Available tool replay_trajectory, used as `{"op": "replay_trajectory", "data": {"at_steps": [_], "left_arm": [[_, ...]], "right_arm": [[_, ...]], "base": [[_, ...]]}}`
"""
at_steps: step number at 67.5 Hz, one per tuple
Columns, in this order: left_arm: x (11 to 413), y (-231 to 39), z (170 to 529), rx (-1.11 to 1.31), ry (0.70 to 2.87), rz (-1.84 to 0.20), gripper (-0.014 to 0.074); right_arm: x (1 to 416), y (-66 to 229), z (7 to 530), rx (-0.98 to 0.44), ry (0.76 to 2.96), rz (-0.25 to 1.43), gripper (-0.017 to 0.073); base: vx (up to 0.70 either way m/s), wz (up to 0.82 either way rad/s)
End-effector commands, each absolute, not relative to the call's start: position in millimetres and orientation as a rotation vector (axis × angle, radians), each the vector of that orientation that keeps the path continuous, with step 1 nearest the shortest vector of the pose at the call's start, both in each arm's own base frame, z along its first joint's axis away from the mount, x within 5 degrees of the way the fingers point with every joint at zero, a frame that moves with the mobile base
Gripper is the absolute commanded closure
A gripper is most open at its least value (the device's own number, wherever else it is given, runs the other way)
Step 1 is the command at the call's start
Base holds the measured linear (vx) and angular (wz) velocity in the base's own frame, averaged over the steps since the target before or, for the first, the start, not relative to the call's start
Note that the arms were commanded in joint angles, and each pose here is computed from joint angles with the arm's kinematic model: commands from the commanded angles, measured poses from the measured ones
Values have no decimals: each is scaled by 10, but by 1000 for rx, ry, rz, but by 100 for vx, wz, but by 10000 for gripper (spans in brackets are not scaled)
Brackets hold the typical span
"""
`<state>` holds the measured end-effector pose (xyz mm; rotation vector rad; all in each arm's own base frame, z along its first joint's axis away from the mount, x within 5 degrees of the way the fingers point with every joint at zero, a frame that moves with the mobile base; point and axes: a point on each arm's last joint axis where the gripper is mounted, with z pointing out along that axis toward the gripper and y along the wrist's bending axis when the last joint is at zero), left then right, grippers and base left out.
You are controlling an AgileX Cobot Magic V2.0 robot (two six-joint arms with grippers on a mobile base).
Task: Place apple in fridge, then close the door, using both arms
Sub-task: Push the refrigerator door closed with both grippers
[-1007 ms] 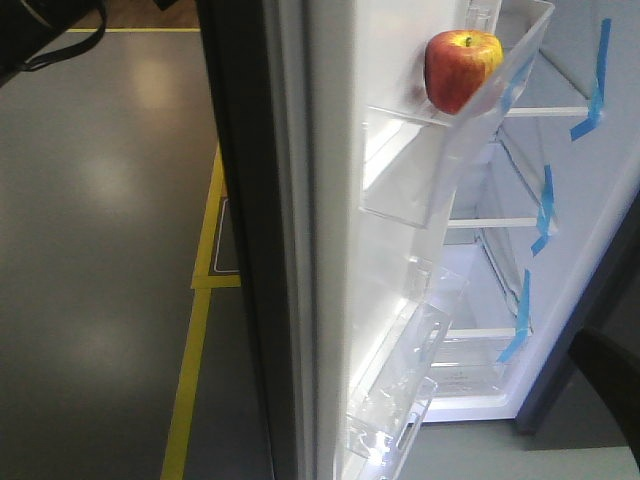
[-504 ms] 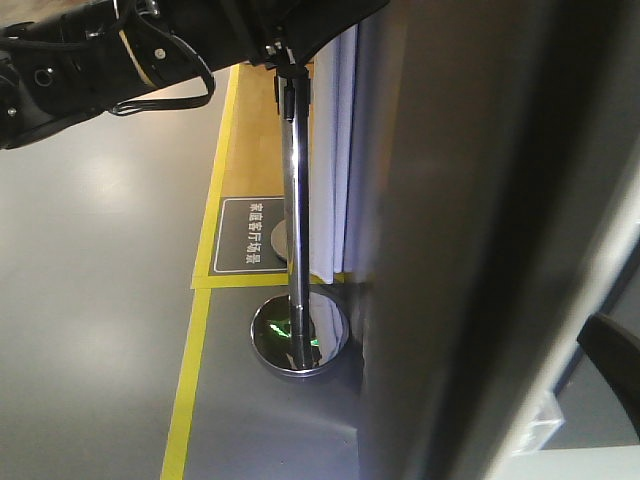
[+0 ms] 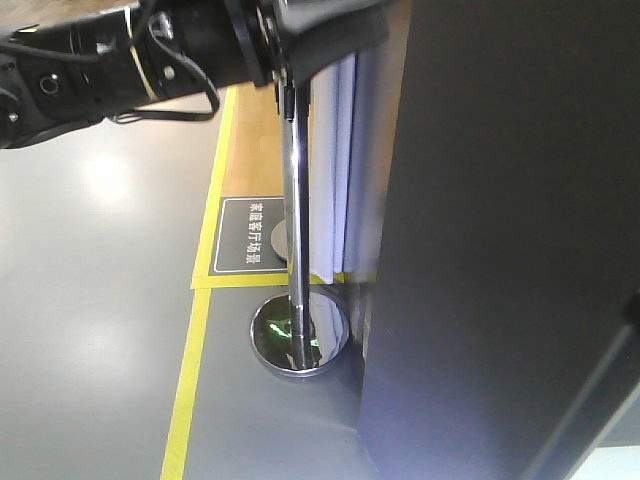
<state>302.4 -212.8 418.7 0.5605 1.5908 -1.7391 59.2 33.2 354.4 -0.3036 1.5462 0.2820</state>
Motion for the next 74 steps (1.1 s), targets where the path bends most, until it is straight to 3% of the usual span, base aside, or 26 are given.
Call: {"op": "replay_trajectory", "data": {"at_steps": [1,19,27,35,74], "left_arm": [[2840,-2072,4441,649,1527,-1698,120],[2843,-2064,4282,805,1659,-1442,120],[2868,-2033,4209,866,1714,-1284,123],[2948,-1932,4208,820,1722,-1252,123],[3566,-914,4243,326,1727,-865,204]], "right_arm": [[747,219,3698,-200,1481,176,-18],[1441,68,3824,-72,1534,42,-18],[1776,65,3926,-62,1576,49,-18],[2100,43,4028,-27,1585,45,-5],[3116,-97,3918,95,1609,-75,10]], "base": [[0,0],[0,0],[0,0],[0,0],[0,0]]}}
